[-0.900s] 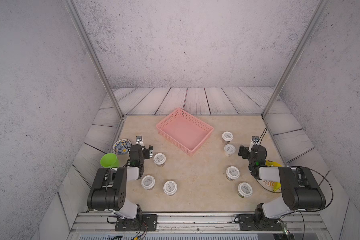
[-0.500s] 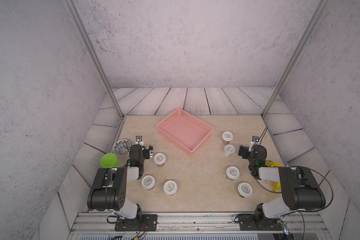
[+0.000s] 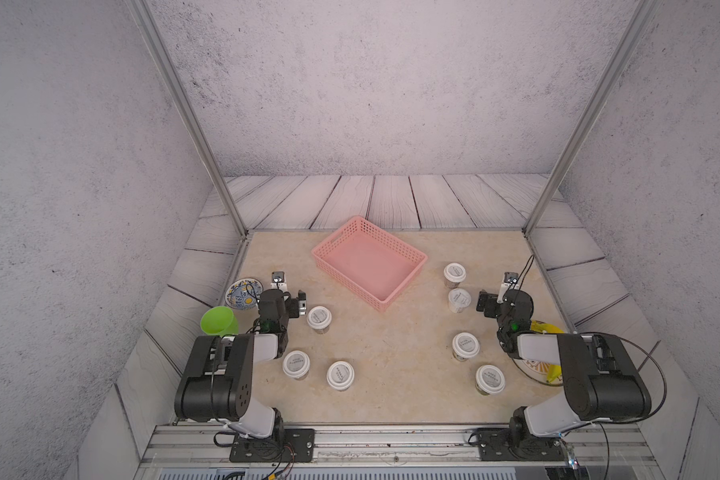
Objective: Put the yogurt in the basket
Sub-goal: Pick up the basket from the center of the board, then place the basket at the center of the board.
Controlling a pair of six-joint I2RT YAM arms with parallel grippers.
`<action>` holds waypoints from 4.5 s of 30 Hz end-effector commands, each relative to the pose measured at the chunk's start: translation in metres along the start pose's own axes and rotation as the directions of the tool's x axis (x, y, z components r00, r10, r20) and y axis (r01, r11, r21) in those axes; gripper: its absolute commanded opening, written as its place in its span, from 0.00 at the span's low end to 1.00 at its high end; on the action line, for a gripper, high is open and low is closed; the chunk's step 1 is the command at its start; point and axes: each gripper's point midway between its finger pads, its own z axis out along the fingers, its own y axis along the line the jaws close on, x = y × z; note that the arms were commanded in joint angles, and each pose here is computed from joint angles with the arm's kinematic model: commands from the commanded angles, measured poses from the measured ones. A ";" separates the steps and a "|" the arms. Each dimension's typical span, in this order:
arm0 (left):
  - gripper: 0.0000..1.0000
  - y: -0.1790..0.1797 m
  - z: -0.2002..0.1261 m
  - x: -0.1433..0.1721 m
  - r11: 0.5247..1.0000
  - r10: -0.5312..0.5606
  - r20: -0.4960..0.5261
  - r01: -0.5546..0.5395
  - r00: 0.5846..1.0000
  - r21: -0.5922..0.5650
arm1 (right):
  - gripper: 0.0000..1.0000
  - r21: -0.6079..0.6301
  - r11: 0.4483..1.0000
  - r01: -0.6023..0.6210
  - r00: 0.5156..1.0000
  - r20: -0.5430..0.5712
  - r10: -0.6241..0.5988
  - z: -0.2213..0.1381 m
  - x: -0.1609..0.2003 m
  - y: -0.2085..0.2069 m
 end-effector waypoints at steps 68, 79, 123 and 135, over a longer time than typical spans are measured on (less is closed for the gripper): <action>0.99 0.008 -0.090 -0.084 0.988 -0.071 -0.199 0.096 0.977 0.120 | 0.89 -0.560 0.828 0.014 0.917 -0.323 -0.234 0.120 -0.119 0.316; 0.98 0.006 -0.085 -0.081 0.986 -0.079 -0.219 0.108 0.973 0.124 | 0.71 -0.603 0.797 0.018 0.923 -0.298 -0.245 0.128 -0.103 0.346; 0.98 0.004 -0.092 -0.090 0.987 -0.074 -0.192 0.100 0.979 0.129 | 0.00 -0.560 0.812 0.166 0.857 -0.325 -0.400 0.062 -0.108 0.308; 0.98 -0.001 -0.094 -0.091 0.985 -0.064 -0.184 0.091 0.981 0.146 | 0.00 -0.473 0.879 0.056 0.850 -0.439 -0.291 0.004 -0.090 0.271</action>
